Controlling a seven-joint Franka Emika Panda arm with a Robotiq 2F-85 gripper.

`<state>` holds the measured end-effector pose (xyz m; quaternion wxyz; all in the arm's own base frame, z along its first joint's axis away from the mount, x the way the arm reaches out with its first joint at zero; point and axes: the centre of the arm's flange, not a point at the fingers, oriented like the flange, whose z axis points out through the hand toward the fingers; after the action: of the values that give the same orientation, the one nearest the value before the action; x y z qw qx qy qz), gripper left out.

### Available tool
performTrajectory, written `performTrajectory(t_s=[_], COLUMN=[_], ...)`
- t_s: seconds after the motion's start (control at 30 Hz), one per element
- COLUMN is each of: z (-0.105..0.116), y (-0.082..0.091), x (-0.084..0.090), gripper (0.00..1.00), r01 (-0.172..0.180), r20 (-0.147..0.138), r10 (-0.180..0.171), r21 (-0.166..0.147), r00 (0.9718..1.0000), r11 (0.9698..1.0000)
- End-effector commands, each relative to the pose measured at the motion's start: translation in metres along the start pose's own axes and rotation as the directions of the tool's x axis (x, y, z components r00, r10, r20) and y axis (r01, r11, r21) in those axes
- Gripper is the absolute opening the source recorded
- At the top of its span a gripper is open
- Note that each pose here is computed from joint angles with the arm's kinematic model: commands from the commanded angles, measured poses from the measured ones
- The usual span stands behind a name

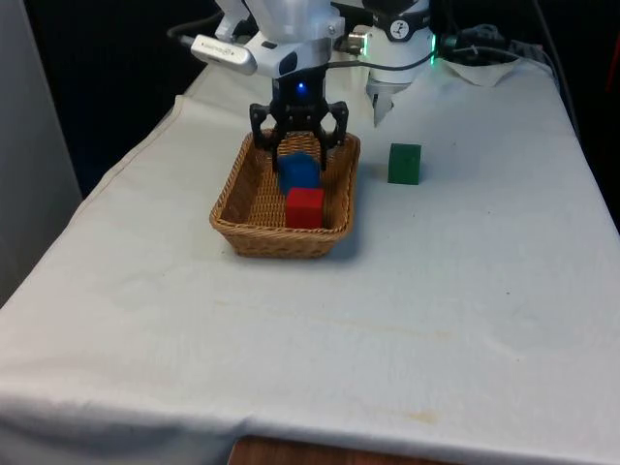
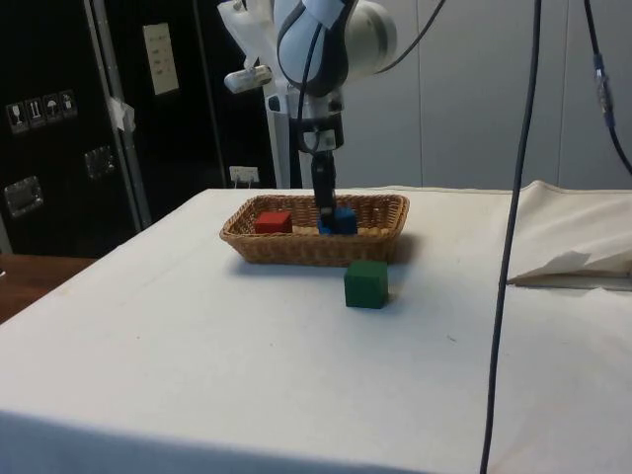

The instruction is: Pick up exactly two blocks and place them into the basket.

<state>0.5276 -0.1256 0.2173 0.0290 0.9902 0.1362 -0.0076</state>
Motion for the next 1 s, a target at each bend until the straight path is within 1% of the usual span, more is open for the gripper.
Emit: performTrajectory(t_s=[0.0, 0.03, 0.13, 0.17, 0.2, 0.4, 0.43, 0.47, 0.5, 0.73, 0.77, 0.8, 0.9, 0.93, 0.97], z=[-0.002, -0.001, -0.001, 0.000, -0.001, -0.001, -0.005, 0.000, -0.008, -0.033, -0.031, -0.036, -0.046, -0.054, -0.057], y=[0.000, 0.000, 0.000, 0.001, 0.000, 0.001, 0.000, 0.001, 0.000, -0.006, -0.006, -0.007, -0.011, -0.014, -0.016], x=[-0.001, -0.002, -0.002, -0.001, -0.003, -0.003, -0.002, -0.002, -0.003, -0.003, -0.002, -0.003, -0.003, -0.002, -0.002], gripper=[0.50, 0.69, 0.97, 1.00, 1.00, 1.00, 1.00, 1.00, 1.00, 1.00, 1.00, 1.00, 1.00, 1.00, 1.00], r01=[-0.003, -0.003, -0.005, -0.005, -0.006, -0.008, -0.012, -0.008, -0.017, -0.045, -0.038, -0.046, -0.054, -0.059, -0.059], r20=[-0.012, -0.012, -0.012, 0.000, -0.012, -0.012, -0.012, 0.000, -0.013, -0.040, -0.046, -0.042, -0.053, -0.059, -0.064], r10=[0.003, 0.003, 0.005, 0.005, 0.006, 0.008, 0.012, 0.008, 0.017, 0.045, 0.039, 0.047, 0.055, 0.060, 0.060], r21=[0.002, 0.003, 0.003, 0.002, 0.004, 0.004, 0.004, 0.002, 0.004, 0.016, 0.026, 0.018, 0.022, 0.025, 0.026], r00=[0.9999, 0.9999, 0.9999, 1.0000, 0.9999, 0.9999, 0.9999, 1.0000, 0.9998, 0.9982, 0.9982, 0.9980, 0.9971, 0.9964, 0.9961], r11=[1.0000, 1.0000, 1.0000, 1.0000, 1.0000, 1.0000, 0.9999, 1.0000, 0.9998, 0.9989, 0.9990, 0.9988, 0.9983, 0.9980, 0.9979])
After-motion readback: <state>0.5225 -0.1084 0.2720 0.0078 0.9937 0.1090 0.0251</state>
